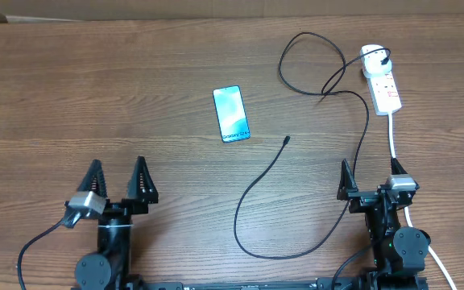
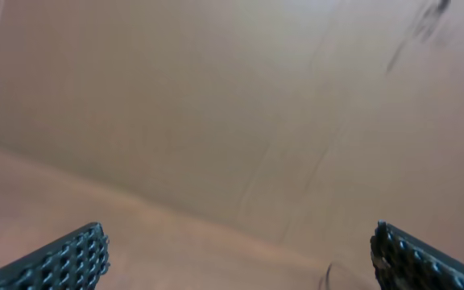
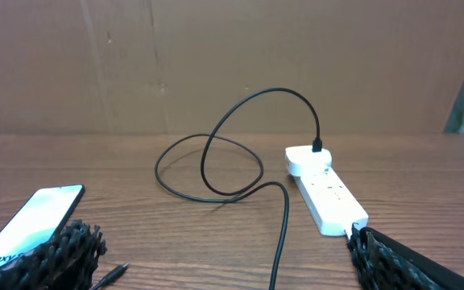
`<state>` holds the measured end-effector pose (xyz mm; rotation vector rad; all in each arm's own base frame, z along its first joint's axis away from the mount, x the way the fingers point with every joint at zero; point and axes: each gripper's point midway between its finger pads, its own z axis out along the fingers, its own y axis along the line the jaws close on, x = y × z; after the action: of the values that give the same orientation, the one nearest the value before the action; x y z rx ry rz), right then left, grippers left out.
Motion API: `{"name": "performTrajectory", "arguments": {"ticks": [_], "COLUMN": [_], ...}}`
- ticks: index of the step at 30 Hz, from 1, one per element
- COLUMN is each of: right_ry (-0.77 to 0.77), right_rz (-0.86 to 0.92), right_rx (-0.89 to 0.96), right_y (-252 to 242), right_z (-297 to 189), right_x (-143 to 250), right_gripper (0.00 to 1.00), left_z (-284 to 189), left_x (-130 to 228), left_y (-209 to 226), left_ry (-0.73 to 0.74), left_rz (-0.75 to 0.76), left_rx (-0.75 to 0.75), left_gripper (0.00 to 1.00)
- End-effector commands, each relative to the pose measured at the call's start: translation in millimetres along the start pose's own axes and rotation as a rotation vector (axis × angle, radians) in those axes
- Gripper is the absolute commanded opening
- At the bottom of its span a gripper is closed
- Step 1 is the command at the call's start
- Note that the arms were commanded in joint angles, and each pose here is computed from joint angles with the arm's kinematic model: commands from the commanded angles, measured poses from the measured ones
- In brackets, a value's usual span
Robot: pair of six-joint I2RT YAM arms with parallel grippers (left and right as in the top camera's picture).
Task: Plug charger to phone and switch on socket
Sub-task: 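Raise the left arm and move the left gripper over the phone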
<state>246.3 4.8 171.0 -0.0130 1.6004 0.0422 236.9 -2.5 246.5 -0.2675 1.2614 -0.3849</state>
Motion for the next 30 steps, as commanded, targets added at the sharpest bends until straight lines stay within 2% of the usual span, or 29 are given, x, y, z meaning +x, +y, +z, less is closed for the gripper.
{"name": "performTrajectory", "arguments": {"ticks": [1,4,11,15,18,22,25,30], "right_ry": [-0.005,-0.005,-0.005,-0.005,-0.006,-0.005,-0.005,-0.006], "right_rz": [-0.001,-0.001,-0.001,-0.001,-0.001,-0.001,-0.001,-0.001], "right_rx": [0.004,0.004,0.004,0.004,0.004,0.004,0.004,0.004], "right_y": [-0.5,-0.5,-0.5,-0.5,-0.5,-0.5,-0.5,-0.5], "right_z": [0.1,0.1,0.1,0.1,0.1,0.1,0.1,0.1], "right_x": [1.4,1.4,1.4,1.4,1.3,1.4,1.4,1.3], "right_gripper": [1.0,1.0,1.0,1.0,1.0,1.0,1.0,1.0], "left_z": [-1.3,-3.0,-12.3,-13.5,-6.7,14.3,32.3,52.6], "left_x": [-16.9,-34.1,-101.2,-132.2,-141.3,-140.3,-130.9,-105.4], "left_y": [-12.0,-25.4,-57.5,-76.2,-90.6,-95.7,-101.0,-101.9], "left_ry": [-0.061,-0.107,-0.24,-0.252,-0.167,0.011,0.166,0.449], "left_rz": [0.022,0.025,0.054,0.059,0.061,0.103,0.155,0.123], "left_rx": [0.049,0.101,0.161,0.191,0.213,0.167,0.165,0.136], "left_gripper": [1.0,1.0,1.0,1.0,1.0,1.0,1.0,1.0]}}
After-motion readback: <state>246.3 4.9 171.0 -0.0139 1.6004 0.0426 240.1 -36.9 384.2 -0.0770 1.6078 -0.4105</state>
